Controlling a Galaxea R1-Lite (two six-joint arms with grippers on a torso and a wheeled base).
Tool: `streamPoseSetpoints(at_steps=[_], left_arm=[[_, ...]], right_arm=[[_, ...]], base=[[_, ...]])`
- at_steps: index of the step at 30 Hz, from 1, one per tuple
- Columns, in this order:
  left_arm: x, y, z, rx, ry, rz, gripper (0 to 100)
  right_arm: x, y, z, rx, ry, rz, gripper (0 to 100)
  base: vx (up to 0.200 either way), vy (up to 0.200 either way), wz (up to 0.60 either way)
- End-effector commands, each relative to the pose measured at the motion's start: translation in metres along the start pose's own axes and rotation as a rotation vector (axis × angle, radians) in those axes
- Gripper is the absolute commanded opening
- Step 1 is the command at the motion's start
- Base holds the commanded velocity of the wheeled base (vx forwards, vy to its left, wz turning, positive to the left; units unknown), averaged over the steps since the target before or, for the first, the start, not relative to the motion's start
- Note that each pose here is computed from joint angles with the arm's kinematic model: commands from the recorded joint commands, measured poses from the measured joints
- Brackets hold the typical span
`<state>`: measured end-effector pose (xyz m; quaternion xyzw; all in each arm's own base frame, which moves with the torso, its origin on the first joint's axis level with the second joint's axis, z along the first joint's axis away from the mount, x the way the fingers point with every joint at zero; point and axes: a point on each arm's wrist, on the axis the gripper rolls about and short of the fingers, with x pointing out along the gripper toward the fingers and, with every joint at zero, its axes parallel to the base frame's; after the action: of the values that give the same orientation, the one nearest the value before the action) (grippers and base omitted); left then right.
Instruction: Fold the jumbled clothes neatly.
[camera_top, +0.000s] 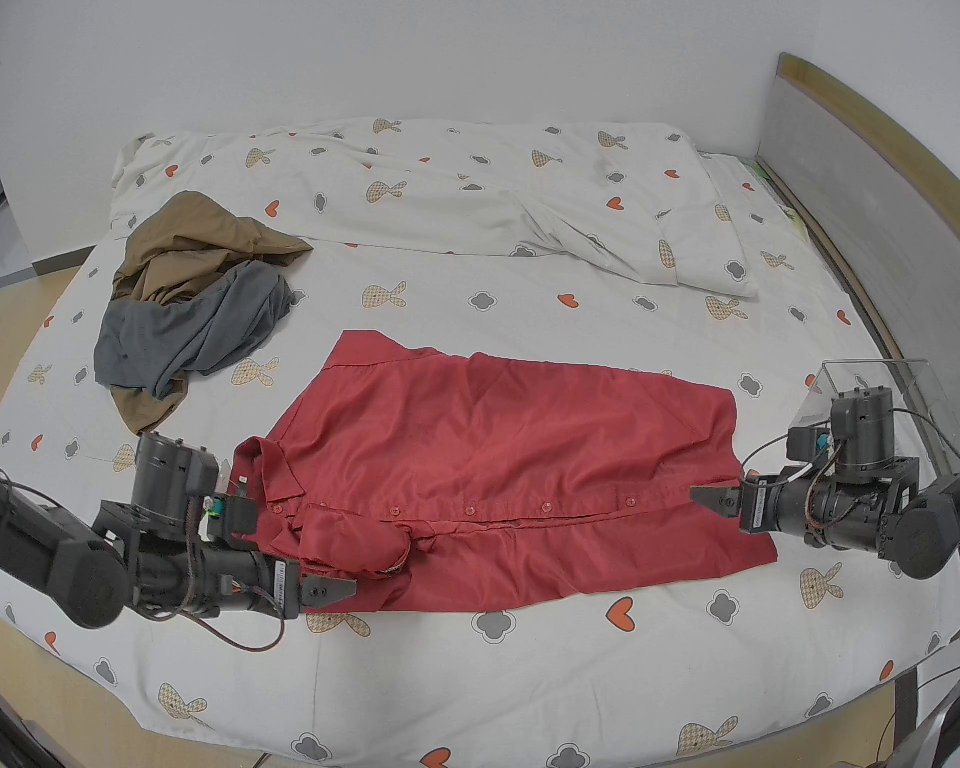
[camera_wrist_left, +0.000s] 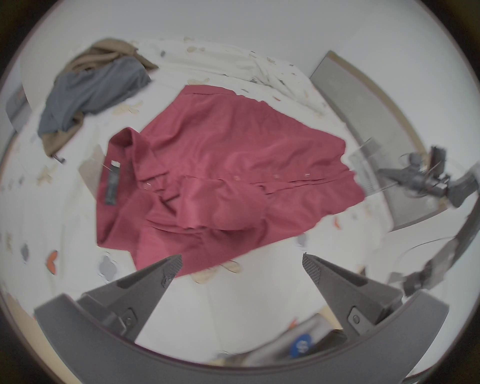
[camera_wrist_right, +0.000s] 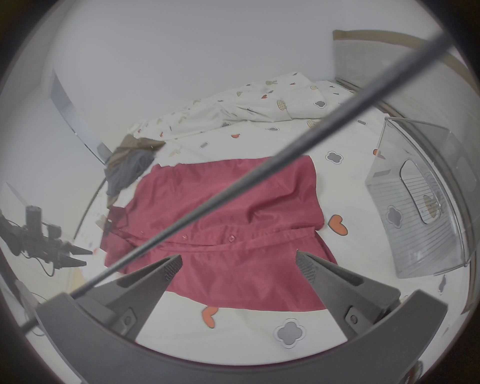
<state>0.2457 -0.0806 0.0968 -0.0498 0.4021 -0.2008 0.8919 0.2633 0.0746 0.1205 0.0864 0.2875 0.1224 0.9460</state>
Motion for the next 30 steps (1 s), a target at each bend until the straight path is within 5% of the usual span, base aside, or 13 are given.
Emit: streamPoseSetpoints(at_steps=[1, 8, 13, 19, 30], left_arm=[[-0.082, 0.037, 0.021, -0.322, -0.016, -0.431, 100], [-0.083, 0.029, 0.006, -0.250, -0.005, -0.434, 100], [-0.046, 0.042, -0.005, -0.166, 0.075, -0.240, 100], [0.003, 0.050, -0.010, -0.164, 0.145, -0.248, 100], [0.069, 0.074, -0.003, -0.125, 0.051, -0.249, 100]], right_arm=[[-0.039, -0.006, 0.027, 0.145, -0.013, 0.201, 100], [-0.038, -0.005, 0.029, 0.144, -0.017, 0.204, 100], [-0.039, -0.005, 0.027, 0.146, -0.011, 0.201, 100], [-0.038, -0.004, 0.024, 0.160, 0.001, 0.206, 100], [-0.040, -0.003, 0.023, 0.163, 0.003, 0.208, 100]], base=[[0.000, 0.000, 0.00], [0.000, 0.000, 0.00], [0.000, 0.000, 0.00], [0.000, 0.000, 0.00], [0.000, 0.000, 0.00]])
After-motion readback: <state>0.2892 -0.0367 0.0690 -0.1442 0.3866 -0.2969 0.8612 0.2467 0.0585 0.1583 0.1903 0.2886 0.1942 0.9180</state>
